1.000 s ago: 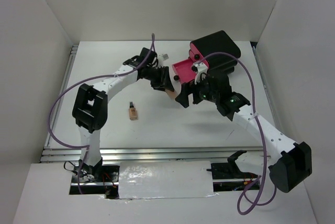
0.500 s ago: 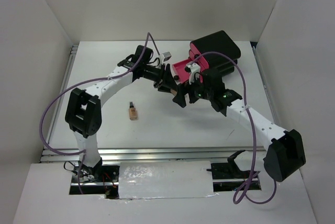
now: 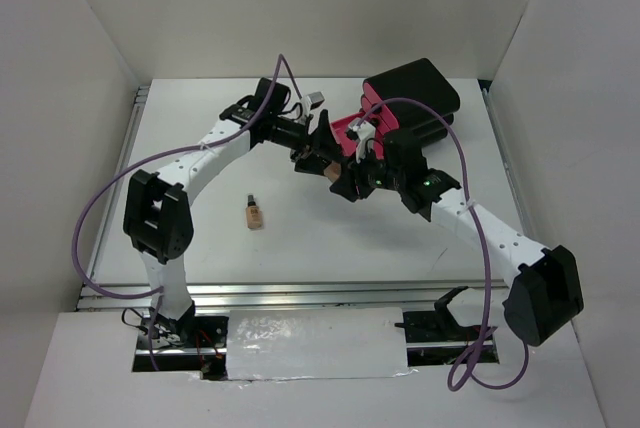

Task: Organize the makeup

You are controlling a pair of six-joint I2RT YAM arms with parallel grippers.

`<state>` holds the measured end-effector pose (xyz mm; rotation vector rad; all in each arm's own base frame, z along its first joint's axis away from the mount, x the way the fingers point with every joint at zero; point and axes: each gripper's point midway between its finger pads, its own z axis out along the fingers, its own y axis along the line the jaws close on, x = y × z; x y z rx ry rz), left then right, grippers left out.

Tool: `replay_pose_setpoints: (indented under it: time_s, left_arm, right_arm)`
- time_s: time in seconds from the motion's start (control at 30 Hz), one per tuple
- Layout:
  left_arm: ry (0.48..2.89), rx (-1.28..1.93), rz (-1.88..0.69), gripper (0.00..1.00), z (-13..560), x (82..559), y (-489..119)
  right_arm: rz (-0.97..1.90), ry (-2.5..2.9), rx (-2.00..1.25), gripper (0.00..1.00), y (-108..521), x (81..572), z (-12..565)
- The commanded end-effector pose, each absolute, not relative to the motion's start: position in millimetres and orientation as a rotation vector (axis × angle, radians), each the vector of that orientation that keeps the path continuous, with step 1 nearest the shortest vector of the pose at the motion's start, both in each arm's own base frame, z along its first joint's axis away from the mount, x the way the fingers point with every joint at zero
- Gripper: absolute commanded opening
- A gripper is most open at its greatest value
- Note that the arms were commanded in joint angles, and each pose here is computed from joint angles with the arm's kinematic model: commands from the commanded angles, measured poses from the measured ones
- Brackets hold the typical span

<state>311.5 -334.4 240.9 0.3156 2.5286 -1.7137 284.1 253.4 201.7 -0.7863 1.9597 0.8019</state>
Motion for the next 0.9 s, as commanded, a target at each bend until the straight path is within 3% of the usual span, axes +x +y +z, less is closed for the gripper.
replay_pose_setpoints:
  time_s: [0.0, 0.2, 0.23, 0.3, 0.43, 0.53, 0.7, 0.87]
  left_arm:
    - [2.505, 0.241, -1.531, 0.99, 245, 343, -324]
    - [2.451, -0.474, -0.833, 0.99, 236, 444, -202]
    - [2.422, -0.515, -0.756, 0.99, 243, 446, -184]
    - [2.387, -0.588, -0.6, 0.99, 239, 454, -147]
    - [2.458, -0.595, -0.291, 0.99, 216, 427, -101]
    - [2.449, -0.584, -0.162, 0.99, 208, 404, -79]
    - [2.527, -0.538, -0.151, 1.0, 184, 374, -76]
    - [2.6, -0.518, -0.204, 0.99, 161, 355, -85]
  right_arm:
    - [0.78, 1.878, -0.766, 0.0, 261, 301, 225]
    - [0.544, 1.999, -0.581, 0.0, 244, 354, 202]
    - [0.457, 2.07, -0.548, 0.0, 237, 368, 181]
    - [0.386, 2.077, -0.509, 0.0, 235, 395, 190]
    - [0.242, 2.173, -0.419, 0.0, 223, 457, 174]
    - [0.172, 2.228, -0.387, 0.0, 211, 483, 160]
    - [0.111, 2.262, -0.341, 0.03, 191, 504, 142]
    - [0.127, 2.285, -0.382, 0.12, 187, 509, 125]
